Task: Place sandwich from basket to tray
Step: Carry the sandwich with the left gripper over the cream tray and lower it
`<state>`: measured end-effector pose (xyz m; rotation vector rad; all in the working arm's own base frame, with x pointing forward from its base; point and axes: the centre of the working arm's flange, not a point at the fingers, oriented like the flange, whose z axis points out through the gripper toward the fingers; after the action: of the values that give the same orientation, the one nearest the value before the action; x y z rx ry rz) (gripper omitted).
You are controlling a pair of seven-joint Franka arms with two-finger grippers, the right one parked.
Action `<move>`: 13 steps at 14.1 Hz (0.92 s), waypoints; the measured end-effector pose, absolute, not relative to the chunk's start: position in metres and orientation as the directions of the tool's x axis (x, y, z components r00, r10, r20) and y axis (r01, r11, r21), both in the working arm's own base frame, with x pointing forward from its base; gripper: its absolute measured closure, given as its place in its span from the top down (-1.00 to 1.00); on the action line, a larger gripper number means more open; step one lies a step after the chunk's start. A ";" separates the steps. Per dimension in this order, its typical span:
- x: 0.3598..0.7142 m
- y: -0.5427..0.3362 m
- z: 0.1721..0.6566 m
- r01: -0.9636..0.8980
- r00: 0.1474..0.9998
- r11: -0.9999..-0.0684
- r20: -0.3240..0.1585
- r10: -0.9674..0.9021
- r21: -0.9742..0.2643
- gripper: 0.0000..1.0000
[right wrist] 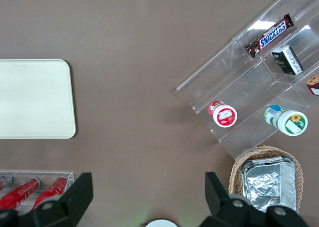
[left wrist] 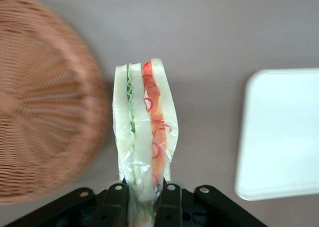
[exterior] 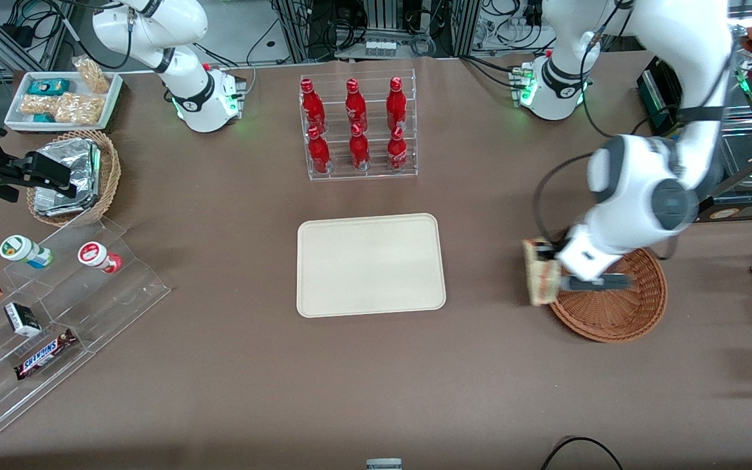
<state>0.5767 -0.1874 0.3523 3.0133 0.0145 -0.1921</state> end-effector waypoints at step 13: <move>0.496 -0.523 0.267 0.095 0.994 -0.989 -0.065 0.088 0.112 -0.70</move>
<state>0.4957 -0.5229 0.2668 3.0220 0.1396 -0.0902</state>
